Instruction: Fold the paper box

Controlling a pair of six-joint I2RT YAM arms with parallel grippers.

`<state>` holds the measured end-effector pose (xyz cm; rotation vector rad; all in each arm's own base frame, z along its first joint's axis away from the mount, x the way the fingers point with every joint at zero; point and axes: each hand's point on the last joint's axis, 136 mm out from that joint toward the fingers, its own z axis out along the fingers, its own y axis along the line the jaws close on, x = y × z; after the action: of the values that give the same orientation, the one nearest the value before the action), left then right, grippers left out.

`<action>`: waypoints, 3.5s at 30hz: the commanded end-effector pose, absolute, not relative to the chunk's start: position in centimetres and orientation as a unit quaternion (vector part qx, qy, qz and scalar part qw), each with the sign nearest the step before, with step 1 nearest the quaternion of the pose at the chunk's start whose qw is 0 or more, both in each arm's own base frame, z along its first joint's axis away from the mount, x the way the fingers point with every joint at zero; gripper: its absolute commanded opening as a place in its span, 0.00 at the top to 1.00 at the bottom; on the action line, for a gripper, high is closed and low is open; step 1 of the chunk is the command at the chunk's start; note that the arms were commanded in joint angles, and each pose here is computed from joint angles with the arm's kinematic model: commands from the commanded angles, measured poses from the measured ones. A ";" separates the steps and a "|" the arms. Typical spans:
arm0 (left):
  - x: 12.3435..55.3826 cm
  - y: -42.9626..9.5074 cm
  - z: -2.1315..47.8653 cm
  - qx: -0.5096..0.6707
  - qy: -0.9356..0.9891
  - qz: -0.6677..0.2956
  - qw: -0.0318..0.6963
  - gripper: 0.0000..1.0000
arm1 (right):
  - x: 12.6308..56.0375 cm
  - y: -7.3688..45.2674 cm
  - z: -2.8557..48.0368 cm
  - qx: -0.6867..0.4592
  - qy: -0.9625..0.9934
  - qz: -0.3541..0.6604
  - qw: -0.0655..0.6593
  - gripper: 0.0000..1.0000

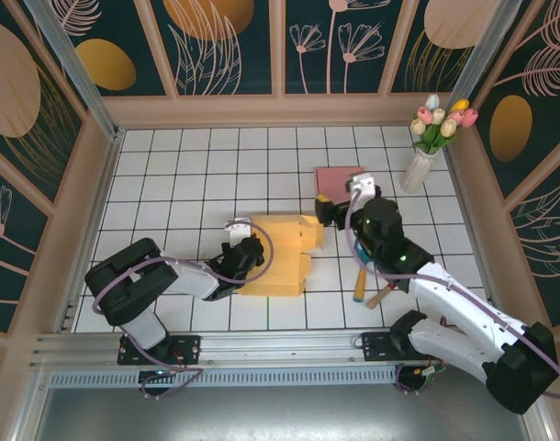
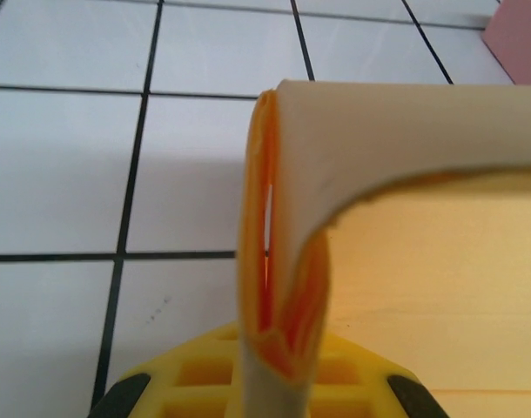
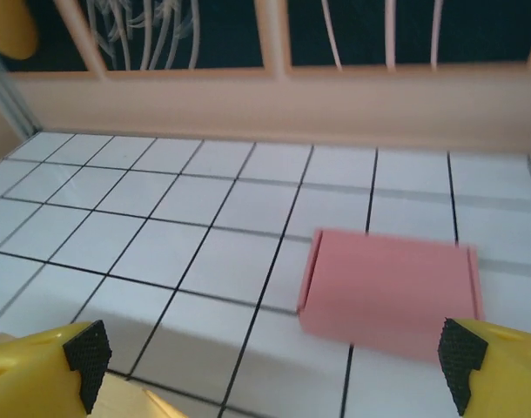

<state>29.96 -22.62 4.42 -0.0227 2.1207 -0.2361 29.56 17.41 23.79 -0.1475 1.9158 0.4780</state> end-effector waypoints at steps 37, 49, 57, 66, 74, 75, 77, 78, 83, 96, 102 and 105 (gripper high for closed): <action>29.1 -22.2 2.3 -0.041 0.886 -0.110 0.448 0.97 | 28.3 25.7 18.3 0.017 0.831 0.301 0.468 0.03; 29.1 -22.4 2.8 -0.043 0.883 -0.119 0.451 0.98 | 28.5 28.1 16.6 0.000 0.836 0.335 0.434 0.02; 29.1 -22.6 2.5 -0.041 0.885 -0.118 0.448 0.98 | 27.4 30.4 17.8 -0.019 0.815 0.398 0.421 0.02; 29.1 -24.1 2.2 -0.020 0.888 -0.129 0.441 0.98 | 27.4 32.2 18.4 -0.040 0.800 0.431 0.415 0.02; 29.0 -23.4 2.2 -0.030 0.887 -0.121 0.445 0.98 | 27.0 33.4 17.8 -0.055 0.803 0.432 0.407 0.02; 29.0 -23.2 2.1 -0.033 0.887 -0.116 0.447 0.98 | 27.1 33.0 17.7 -0.051 0.805 0.423 0.412 0.01; 29.1 -22.6 2.2 -0.041 0.886 -0.103 0.450 0.98 | 27.1 32.2 17.1 -0.046 0.813 0.405 0.416 0.01; 29.1 -22.4 2.2 -0.044 0.886 -0.098 0.452 0.98 | 27.0 31.8 16.7 -0.043 0.817 0.396 0.417 0.01; 29.1 -21.7 2.3 -0.051 0.884 -0.086 0.457 0.98 | 26.7 28.5 14.4 -0.019 0.844 0.332 0.420 0.01; 29.2 -22.0 2.6 -0.054 0.882 -0.094 0.459 0.98 | 26.7 22.7 10.6 0.015 0.872 0.220 0.436 0.01; 29.0 -22.2 3.0 -0.054 0.880 -0.108 0.460 0.98 | 26.4 23.6 10.2 0.014 0.868 0.264 0.421 0.01; 29.0 -22.3 3.1 -0.055 0.879 -0.113 0.460 0.98 | 26.4 24.5 10.4 0.006 0.865 0.284 0.414 0.01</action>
<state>29.87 -22.92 3.94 -0.1487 2.1249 -0.3028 26.22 23.44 9.66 0.0172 2.2034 0.6263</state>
